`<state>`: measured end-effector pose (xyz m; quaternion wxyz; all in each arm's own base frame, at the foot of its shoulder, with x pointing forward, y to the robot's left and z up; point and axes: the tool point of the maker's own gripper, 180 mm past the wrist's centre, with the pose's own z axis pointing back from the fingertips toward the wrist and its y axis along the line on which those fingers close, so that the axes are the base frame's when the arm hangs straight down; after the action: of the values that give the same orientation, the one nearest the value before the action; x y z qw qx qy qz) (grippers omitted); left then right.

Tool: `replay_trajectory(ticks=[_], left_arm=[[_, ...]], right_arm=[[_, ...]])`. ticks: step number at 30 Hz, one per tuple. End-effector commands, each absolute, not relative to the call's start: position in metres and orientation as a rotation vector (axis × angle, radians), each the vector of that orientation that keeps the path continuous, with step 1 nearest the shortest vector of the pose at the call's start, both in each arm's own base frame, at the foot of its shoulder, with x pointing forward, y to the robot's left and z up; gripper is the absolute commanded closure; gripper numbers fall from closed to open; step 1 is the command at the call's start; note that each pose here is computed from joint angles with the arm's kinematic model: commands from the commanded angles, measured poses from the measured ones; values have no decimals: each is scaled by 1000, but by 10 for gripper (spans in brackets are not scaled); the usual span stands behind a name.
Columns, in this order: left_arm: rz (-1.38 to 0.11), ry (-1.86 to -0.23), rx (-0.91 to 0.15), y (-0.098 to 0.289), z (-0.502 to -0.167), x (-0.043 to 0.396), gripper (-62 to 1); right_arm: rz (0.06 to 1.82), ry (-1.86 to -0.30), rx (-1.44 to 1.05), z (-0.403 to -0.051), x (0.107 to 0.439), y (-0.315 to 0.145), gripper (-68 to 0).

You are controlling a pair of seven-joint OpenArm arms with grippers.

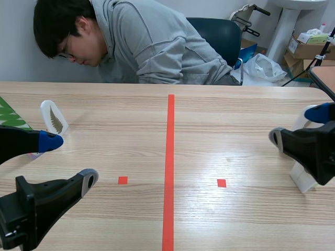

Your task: Do the leaf sorting experiment

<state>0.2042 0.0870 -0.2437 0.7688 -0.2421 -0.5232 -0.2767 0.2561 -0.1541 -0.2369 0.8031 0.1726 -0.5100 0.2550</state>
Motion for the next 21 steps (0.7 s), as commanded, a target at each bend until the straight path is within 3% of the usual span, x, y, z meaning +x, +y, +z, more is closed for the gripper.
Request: replay_trajectory(ticks=[1,21], left_arm=[[-583,-1158,-543,86,-239,205,-587],[-535,-1185,-605,83,-229,206,-587]], right_arm=[[609,-1110,363,-225,257,-149,-556],[662,-959,433,-260,223,-127,-556]])
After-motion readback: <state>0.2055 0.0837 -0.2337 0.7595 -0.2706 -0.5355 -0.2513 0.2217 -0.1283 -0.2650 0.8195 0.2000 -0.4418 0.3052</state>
